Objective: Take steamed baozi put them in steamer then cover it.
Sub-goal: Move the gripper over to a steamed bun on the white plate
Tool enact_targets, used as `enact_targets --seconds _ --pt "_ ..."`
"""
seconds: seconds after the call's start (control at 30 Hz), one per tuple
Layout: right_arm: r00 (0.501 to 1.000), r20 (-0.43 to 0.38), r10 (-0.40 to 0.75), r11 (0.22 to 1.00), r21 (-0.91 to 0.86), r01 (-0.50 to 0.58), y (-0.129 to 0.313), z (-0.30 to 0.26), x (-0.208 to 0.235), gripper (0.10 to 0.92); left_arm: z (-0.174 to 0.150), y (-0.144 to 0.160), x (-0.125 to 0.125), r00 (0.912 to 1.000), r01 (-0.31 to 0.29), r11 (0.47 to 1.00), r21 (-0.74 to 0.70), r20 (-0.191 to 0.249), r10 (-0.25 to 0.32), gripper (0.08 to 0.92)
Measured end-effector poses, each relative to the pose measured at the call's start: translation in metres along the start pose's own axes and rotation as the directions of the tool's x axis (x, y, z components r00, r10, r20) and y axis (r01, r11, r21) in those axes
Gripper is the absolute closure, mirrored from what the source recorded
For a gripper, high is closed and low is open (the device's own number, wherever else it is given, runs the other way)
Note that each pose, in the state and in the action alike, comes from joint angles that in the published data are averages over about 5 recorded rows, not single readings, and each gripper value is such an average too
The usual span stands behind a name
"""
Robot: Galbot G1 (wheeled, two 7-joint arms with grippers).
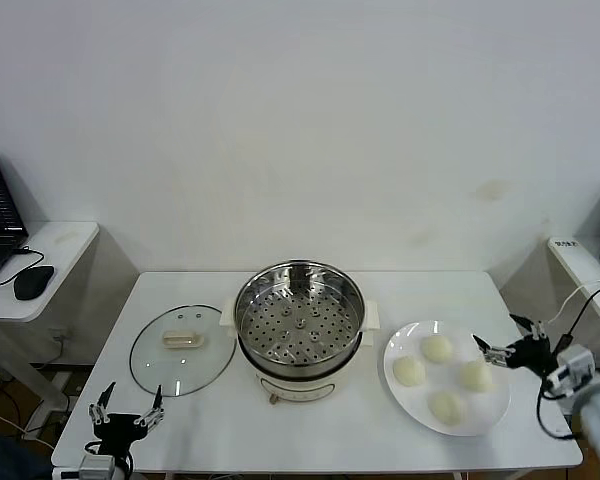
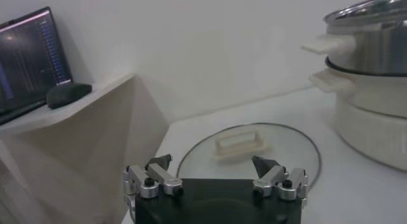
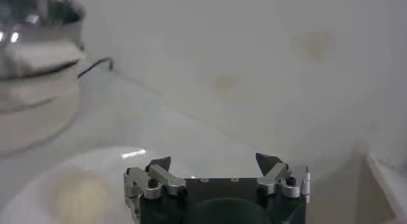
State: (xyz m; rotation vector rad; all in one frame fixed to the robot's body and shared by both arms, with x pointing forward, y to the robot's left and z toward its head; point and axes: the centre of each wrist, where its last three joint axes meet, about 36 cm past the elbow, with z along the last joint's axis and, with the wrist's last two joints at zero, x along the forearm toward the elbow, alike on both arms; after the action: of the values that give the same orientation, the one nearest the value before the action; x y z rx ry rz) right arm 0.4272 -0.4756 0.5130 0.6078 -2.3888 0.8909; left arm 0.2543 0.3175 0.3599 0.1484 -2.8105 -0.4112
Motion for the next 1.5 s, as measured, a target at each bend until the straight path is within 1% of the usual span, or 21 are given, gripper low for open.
enact_targets --seconds 0.13,0.3,0.53,0.9,1.23,1.5 --pt "0.991 -0.092 -0.1 0.986 0.12 0.111 -0.025 -0.014 -0.006 0.2 -0.001 0.001 0.002 1.0 -0.007 1.0 -0.006 0.001 0.007 0.177" --pt "0.959 -0.206 -0.197 0.946 0.218 0.241 -0.044 -0.029 -0.016 0.2 -0.003 0.001 0.002 1.0 -0.006 1.0 -0.005 0.007 0.006 0.177" --pt "0.908 -0.305 -0.287 0.878 0.294 0.376 -0.054 -0.048 -0.044 0.2 -0.004 0.001 0.003 0.9999 -0.004 1.0 -0.004 0.009 0.004 0.177" --pt "0.843 -0.389 -0.372 0.77 0.378 0.514 -0.048 -0.076 -0.109 0.2 0.001 0.003 0.002 0.9999 0.009 1.0 0.0 -0.005 -0.009 0.177" --pt "0.806 -0.441 -0.395 0.701 0.422 0.575 -0.036 -0.088 -0.154 0.2 0.003 0.004 0.001 0.9998 0.014 1.0 -0.005 -0.014 -0.014 0.177" --pt "0.786 -0.466 -0.406 0.677 0.425 0.601 -0.024 -0.086 -0.178 0.2 0.006 0.001 0.004 0.9996 0.012 1.0 -0.012 -0.026 -0.012 0.177"
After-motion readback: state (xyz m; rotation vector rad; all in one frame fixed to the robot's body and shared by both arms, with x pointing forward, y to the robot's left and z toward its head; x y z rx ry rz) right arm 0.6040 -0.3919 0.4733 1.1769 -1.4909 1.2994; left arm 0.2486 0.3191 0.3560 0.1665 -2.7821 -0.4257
